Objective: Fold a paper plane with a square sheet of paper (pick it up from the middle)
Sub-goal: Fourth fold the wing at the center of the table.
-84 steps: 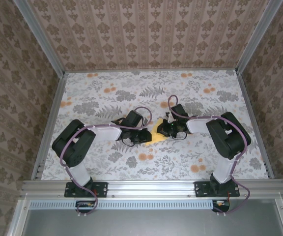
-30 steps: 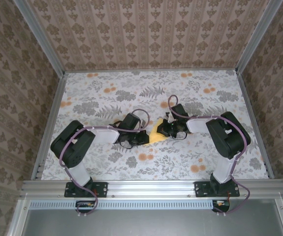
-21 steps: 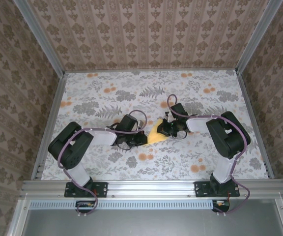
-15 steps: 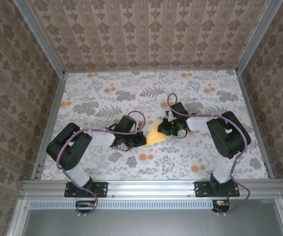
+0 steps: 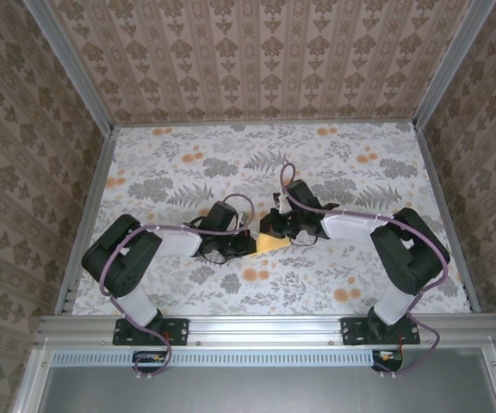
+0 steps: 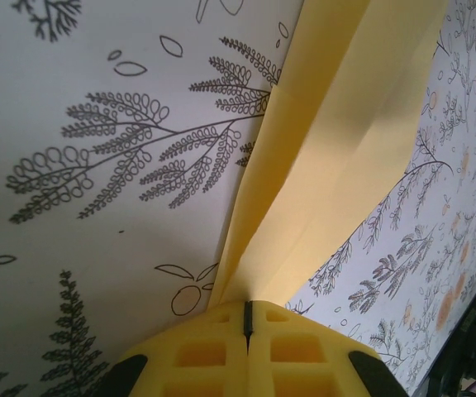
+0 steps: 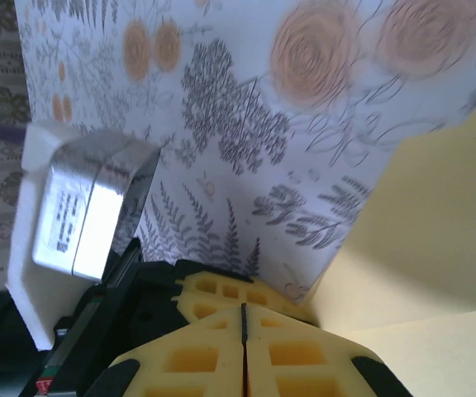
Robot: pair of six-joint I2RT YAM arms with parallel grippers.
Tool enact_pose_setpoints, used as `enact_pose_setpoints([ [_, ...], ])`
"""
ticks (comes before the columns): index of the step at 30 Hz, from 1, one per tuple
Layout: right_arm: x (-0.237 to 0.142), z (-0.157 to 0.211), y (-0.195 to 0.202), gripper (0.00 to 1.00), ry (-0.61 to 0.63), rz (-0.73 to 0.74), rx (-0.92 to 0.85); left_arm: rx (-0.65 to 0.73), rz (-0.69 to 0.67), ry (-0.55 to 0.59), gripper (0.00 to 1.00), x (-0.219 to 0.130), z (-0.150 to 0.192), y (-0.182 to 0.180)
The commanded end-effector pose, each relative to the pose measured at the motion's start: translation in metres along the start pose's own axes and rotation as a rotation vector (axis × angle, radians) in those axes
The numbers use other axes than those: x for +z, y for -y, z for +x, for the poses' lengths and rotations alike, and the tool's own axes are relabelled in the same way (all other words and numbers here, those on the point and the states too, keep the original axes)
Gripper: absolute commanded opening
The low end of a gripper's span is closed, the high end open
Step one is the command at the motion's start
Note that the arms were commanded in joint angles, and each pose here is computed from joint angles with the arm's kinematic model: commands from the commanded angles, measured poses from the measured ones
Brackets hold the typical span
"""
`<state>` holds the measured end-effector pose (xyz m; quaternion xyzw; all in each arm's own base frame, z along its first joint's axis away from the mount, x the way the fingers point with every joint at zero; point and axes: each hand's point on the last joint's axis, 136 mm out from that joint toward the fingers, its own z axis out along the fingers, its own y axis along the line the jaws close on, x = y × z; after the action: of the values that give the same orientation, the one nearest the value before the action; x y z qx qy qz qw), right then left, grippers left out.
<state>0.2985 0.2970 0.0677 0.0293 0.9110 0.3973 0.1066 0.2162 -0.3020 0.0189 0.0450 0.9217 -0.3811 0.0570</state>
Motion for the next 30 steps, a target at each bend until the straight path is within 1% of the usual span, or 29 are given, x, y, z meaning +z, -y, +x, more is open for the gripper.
enact_pose_setpoints([
  [1,0.016,0.007,0.013,0.08,-0.007,0.044,0.054,-0.081,-0.100,-0.072,0.00,0.005,0.023,-0.034],
  [8,0.033,0.018,0.032,0.07,-0.033,0.104,0.113,-0.093,-0.104,-0.064,0.00,0.004,0.023,-0.036],
  [16,0.036,0.026,0.050,0.07,-0.050,0.134,0.122,-0.114,-0.113,-0.059,0.00,0.003,0.024,-0.040],
  [23,0.025,0.020,0.078,0.06,-0.018,0.177,0.143,-0.147,-0.130,-0.057,0.00,0.000,0.027,-0.048],
  [30,0.013,0.002,0.096,0.06,0.036,0.196,0.165,-0.177,-0.151,-0.072,0.00,-0.001,0.033,-0.056],
])
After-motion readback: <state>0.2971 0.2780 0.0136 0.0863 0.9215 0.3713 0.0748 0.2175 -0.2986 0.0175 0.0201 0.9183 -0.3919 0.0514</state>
